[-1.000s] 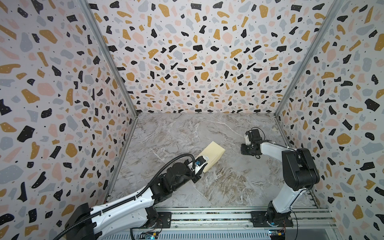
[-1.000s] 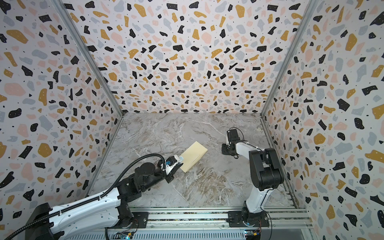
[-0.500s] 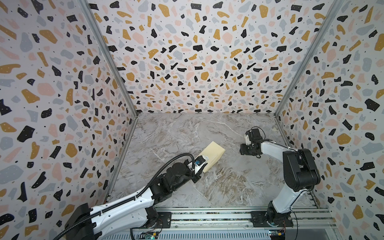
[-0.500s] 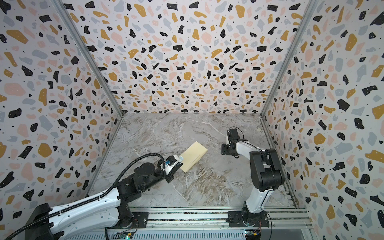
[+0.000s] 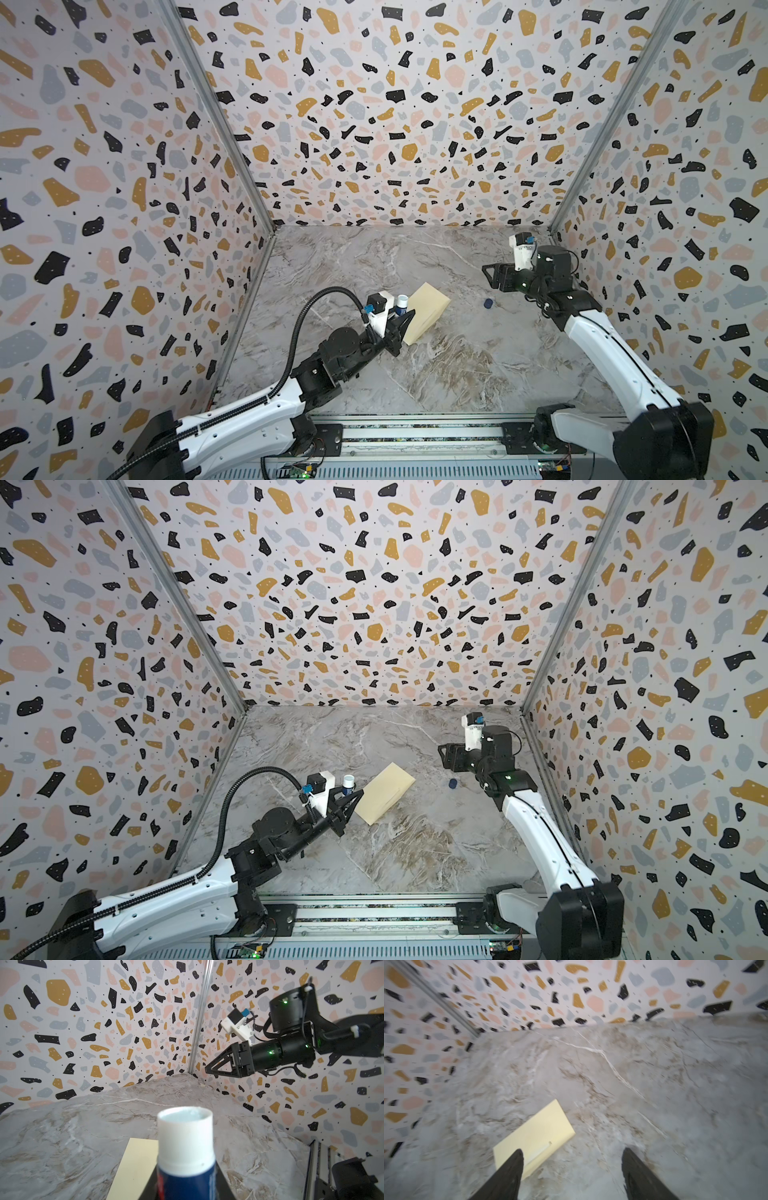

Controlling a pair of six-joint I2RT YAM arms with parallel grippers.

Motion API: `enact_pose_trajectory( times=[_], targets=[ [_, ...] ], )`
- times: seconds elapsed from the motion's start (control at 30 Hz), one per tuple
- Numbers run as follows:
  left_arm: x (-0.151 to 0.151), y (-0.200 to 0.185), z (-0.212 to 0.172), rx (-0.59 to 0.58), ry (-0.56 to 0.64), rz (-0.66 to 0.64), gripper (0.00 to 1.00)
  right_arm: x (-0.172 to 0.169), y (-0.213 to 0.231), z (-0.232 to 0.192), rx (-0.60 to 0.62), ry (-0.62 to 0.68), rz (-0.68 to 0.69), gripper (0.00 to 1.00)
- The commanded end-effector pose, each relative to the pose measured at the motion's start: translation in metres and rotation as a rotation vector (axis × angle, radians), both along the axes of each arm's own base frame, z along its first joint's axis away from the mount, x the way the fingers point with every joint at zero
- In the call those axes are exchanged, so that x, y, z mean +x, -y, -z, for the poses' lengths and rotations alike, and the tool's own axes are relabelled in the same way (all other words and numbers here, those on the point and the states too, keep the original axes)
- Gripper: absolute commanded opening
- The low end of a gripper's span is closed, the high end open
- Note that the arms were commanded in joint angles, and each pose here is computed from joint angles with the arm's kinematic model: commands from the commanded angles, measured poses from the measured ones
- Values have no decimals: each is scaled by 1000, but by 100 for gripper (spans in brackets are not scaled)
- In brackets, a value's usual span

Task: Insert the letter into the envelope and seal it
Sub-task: 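Move the right gripper back toward the uncapped glue stick in the left gripper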

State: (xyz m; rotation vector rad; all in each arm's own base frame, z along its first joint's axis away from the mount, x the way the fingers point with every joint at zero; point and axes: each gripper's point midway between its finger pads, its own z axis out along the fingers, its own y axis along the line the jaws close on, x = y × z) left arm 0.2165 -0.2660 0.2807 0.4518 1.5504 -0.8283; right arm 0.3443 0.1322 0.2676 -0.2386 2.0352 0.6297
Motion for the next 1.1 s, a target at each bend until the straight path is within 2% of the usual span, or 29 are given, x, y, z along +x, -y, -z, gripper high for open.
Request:
enact_pose_trajectory(
  times=[0.0,0.2,0.4,0.63,0.83,1.07],
  targets=[
    [-1,-1,-43,-175,20,14,0,-41,-40,-34,156,84,-250,79],
    [-4,2,-37,-128,41,34,0,-108,-92,-81,249,192,-520,92],
    [-6,5,-36,-117,55,51,0,-140,-132,-98,276,189,-630,96],
    [-6,10,-34,-109,50,65,0,-154,-171,-94,251,164,-680,98],
    [-7,12,-35,-110,52,75,0,-147,-189,-88,216,156,-626,98],
    [-6,11,-35,-109,54,74,0,-148,-211,-80,188,137,-626,86]
  ],
)
